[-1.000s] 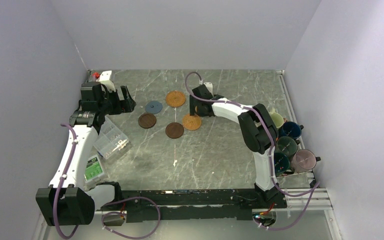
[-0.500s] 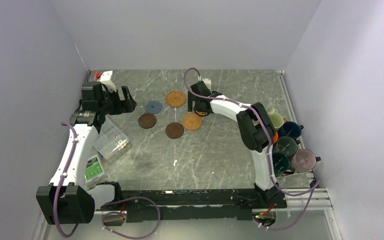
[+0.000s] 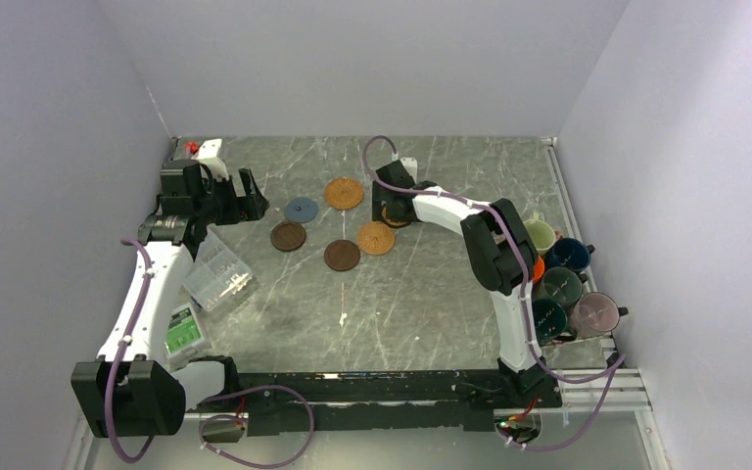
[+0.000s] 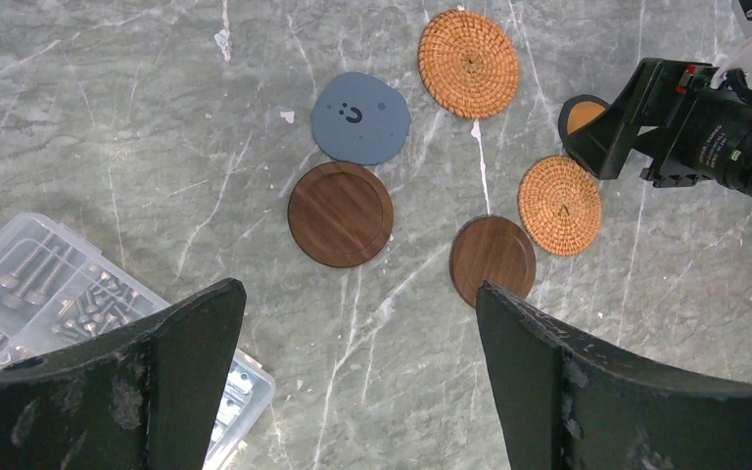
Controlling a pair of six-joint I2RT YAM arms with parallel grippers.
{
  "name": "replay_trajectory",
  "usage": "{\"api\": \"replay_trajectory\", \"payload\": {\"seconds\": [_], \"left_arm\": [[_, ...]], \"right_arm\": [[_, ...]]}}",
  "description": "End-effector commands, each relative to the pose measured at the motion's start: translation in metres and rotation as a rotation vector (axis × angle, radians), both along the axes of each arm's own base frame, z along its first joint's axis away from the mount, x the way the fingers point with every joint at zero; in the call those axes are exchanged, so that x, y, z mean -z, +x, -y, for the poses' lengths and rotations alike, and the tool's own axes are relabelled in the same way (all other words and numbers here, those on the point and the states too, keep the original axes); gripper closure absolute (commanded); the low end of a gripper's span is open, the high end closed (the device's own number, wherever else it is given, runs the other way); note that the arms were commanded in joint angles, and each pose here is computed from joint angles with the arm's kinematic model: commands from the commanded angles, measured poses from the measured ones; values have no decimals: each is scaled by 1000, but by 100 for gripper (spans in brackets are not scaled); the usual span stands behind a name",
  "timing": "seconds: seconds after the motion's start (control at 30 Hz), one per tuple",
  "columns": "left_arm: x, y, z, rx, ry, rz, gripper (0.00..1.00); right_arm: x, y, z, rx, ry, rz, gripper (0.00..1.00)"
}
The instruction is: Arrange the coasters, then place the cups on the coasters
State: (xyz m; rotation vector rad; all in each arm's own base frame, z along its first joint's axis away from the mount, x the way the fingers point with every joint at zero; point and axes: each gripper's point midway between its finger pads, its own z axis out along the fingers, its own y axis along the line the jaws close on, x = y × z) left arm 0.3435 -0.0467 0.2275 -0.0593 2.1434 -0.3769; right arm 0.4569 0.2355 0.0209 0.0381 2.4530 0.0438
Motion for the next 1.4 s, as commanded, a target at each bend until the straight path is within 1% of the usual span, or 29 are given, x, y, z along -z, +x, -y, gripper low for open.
{"api": "replay_trajectory", "payload": {"seconds": [0.0, 0.13, 0.33, 0.47, 0.63, 0.77, 0.93, 1.07, 1.2, 1.33, 1.37], "left_arm": [[-8, 4, 5, 17, -15, 23, 6], [-7, 4, 6, 18, -18, 21, 6], [-6, 4, 4, 13, -14, 17, 6], [-5, 5, 5, 17, -15, 15, 6], [-4, 5, 5, 14, -14, 12, 6], [-4, 5, 5, 15, -17, 10, 6], [-2, 6, 5, 16, -19, 5, 6], [-1, 6, 5, 15, -19, 1, 6], [2, 7, 6, 18, -21, -6, 6], [2, 7, 6, 17, -23, -6, 6], [2, 7, 6, 17, -24, -6, 6]], "right_arm": [[5, 3, 8, 41, 26, -1, 0], [11, 3, 11, 44, 10, -12, 0], [21, 1, 29, 76, -69, -37, 1], [28, -3, 43, 100, -64, -60, 3], [36, -8, 69, 148, -73, -81, 5], [39, -9, 94, 191, -86, -90, 10], [40, -11, 123, 246, -85, -97, 11], [40, -10, 134, 261, -68, -96, 11], [34, -3, 130, 238, -52, -80, 10], [9, 12, 123, 187, -36, -35, 1], [0, 16, 122, 174, -34, -17, 1]]}}
